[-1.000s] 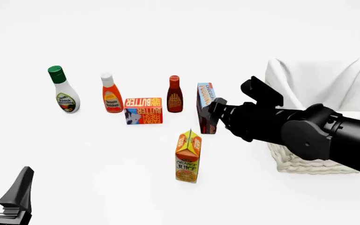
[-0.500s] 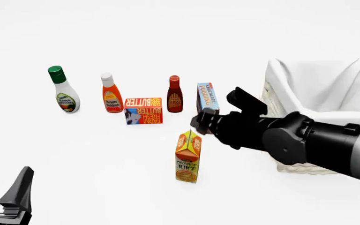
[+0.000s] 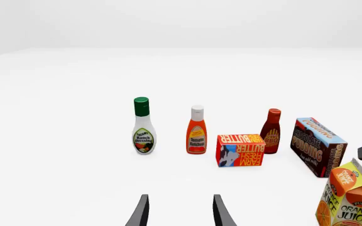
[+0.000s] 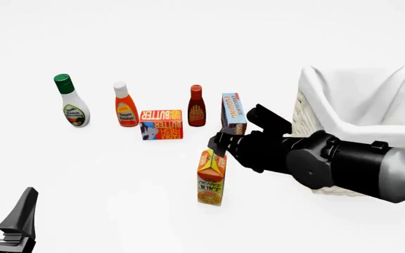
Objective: Pick the orange juice and place it in the basket.
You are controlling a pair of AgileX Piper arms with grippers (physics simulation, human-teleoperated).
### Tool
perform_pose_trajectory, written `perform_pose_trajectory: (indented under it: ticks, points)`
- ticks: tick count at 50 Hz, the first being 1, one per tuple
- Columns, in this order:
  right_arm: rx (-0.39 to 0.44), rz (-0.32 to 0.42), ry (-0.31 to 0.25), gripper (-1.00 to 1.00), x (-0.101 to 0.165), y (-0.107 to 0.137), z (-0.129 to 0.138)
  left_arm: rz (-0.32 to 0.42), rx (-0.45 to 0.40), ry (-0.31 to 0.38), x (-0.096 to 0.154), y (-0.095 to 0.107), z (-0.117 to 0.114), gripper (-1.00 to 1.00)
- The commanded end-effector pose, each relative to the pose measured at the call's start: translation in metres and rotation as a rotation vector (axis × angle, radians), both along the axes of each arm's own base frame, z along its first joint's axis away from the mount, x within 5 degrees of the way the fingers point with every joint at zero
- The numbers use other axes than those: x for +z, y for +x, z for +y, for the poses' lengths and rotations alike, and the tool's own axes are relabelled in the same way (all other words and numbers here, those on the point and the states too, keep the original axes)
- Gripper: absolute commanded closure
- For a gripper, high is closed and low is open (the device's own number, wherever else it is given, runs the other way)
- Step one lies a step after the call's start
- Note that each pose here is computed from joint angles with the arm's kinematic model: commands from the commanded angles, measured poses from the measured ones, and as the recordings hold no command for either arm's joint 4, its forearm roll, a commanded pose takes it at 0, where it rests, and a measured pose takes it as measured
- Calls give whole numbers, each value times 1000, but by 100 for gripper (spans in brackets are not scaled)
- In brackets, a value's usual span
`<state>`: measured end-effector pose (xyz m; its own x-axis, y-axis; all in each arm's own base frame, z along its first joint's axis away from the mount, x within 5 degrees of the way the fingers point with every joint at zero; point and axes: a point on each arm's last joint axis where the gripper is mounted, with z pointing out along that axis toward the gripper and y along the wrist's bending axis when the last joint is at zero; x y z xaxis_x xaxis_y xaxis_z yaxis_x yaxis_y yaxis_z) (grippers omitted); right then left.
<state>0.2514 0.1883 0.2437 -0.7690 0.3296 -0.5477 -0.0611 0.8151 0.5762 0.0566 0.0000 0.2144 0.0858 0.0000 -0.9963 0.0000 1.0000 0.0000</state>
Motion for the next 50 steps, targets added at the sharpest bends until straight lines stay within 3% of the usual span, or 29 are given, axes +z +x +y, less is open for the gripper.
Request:
perform_pose_trajectory:
  ticks: [1,50]
  points:
    - [3,11,-3,-100,-6,0,3,0,0,0,0,0,0,-100]
    - [13,52,0,-100,-35,-1,15,0,0,0,0,0,0,-100]
